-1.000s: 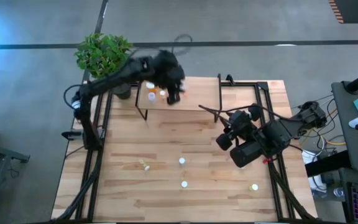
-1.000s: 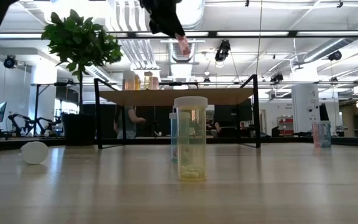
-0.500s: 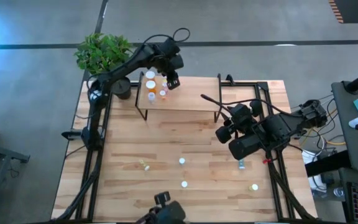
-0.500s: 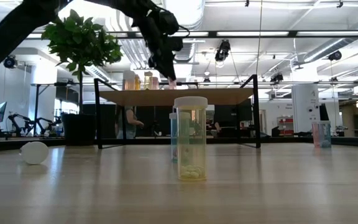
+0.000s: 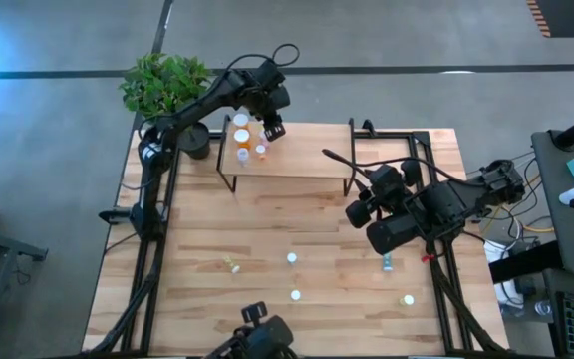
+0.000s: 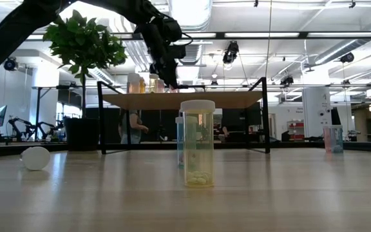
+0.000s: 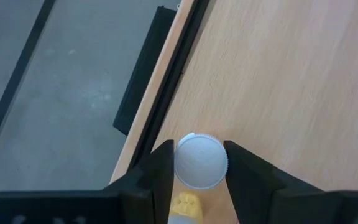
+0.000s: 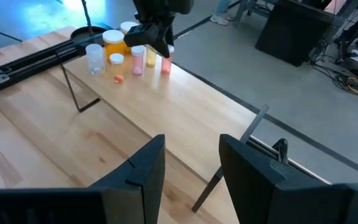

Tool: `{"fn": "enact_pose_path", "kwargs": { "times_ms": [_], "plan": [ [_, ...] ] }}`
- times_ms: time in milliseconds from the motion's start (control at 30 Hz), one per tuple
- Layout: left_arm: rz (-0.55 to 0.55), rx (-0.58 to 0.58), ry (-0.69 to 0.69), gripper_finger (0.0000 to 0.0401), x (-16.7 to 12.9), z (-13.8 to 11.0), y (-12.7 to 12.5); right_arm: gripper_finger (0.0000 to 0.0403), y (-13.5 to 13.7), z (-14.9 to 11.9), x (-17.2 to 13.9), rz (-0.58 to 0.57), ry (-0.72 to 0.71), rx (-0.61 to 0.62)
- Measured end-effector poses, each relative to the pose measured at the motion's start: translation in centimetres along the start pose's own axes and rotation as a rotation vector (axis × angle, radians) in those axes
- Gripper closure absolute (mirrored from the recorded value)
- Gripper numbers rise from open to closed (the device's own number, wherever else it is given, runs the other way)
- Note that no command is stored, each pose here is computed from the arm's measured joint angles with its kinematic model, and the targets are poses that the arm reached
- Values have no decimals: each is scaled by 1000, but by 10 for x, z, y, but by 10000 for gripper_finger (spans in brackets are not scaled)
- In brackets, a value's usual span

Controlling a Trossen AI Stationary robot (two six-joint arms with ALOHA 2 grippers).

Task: Pick and place medicine bottles onto shelf by color
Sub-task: Put the red pill bottle on the shelf, then put the green pill bottle on the shelf

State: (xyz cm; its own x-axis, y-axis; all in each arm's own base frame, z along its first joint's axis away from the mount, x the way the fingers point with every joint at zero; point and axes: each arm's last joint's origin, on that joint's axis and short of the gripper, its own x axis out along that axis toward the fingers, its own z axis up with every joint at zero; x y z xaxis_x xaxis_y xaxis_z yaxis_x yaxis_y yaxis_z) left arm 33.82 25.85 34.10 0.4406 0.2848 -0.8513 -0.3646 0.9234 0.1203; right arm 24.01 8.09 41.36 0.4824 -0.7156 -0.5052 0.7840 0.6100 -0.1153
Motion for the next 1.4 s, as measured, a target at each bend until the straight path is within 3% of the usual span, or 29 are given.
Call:
{"fn": "enact_pose_path", "kwargs": {
  "times_ms": [600,1067,1133,1267,1400],
  "plan": [
    [19,11,-24,180,-6,5,-6,259,0,0,0,2,3,1],
    [135,2,-299,172,-114,23,-44,259,-2,2,4,0,30,-73],
    [118,5,-346,172,-133,20,-55,259,-2,2,4,7,43,-83],
    [-44,-44,-431,172,-163,16,-83,259,-2,2,4,14,50,-109],
    [-167,-34,-406,172,-166,13,-116,259,-2,2,4,14,50,-149]
  ]
}}
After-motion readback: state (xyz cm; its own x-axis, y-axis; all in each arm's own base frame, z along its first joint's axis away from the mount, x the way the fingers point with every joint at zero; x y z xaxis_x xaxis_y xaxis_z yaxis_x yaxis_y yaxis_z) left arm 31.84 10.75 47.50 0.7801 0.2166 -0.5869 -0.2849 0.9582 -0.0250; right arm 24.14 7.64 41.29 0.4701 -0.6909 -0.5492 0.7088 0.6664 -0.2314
